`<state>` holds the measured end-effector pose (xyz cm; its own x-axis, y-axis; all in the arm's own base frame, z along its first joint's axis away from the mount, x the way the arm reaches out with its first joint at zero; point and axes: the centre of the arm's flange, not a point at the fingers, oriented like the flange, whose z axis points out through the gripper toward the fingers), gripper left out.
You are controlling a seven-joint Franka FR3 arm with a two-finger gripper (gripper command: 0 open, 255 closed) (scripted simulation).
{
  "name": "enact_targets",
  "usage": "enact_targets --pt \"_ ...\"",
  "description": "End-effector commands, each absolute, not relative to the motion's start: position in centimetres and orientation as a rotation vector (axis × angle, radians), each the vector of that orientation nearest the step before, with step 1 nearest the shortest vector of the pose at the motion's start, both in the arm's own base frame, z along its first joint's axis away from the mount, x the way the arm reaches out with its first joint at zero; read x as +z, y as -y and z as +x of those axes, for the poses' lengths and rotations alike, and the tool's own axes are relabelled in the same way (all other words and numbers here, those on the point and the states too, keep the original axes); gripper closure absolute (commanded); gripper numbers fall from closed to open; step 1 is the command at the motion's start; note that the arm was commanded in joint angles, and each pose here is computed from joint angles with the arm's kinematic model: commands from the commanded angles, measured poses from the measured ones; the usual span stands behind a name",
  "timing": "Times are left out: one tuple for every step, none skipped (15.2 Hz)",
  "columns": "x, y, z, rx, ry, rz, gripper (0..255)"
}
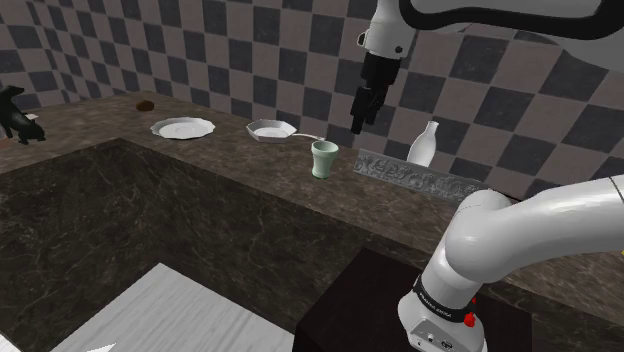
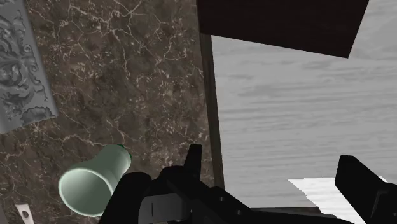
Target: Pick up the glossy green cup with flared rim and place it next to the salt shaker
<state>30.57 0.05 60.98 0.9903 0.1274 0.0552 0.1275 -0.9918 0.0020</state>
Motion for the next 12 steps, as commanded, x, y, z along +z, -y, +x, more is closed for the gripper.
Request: enact_targets --pt "61.0 0.0 30.6 -0.087 0.201 -3.132 0" --pt "60.2 0.6 31.4 -0.085 0.209 -3.137 0" --pt "59.5 1.2 32.2 -0.083 0.217 -3.142 0" --pt "58.7 1.8 33.1 -0.082 0.225 -3.146 0" --pt "57.9 2.4 33.9 -0.08 0.233 -3.151 0" --pt "57.2 3.1 34.7 -0.078 0.241 -3.156 0" --pt "56.4 3.7 35.6 -0.076 0.25 -3.16 0" --pt "55.7 4.3 36.4 -0.075 0.258 -3.165 0" --pt "54.9 4.9 37.3 -0.073 0.266 -3.169 0" --pt "54.2 5.5 38.1 -0.071 0.274 -3.174 0" --pt "53.4 6.2 39.0 -0.069 0.283 -3.178 0" --pt "52.7 6.8 39.8 -0.068 0.291 -3.182 0"
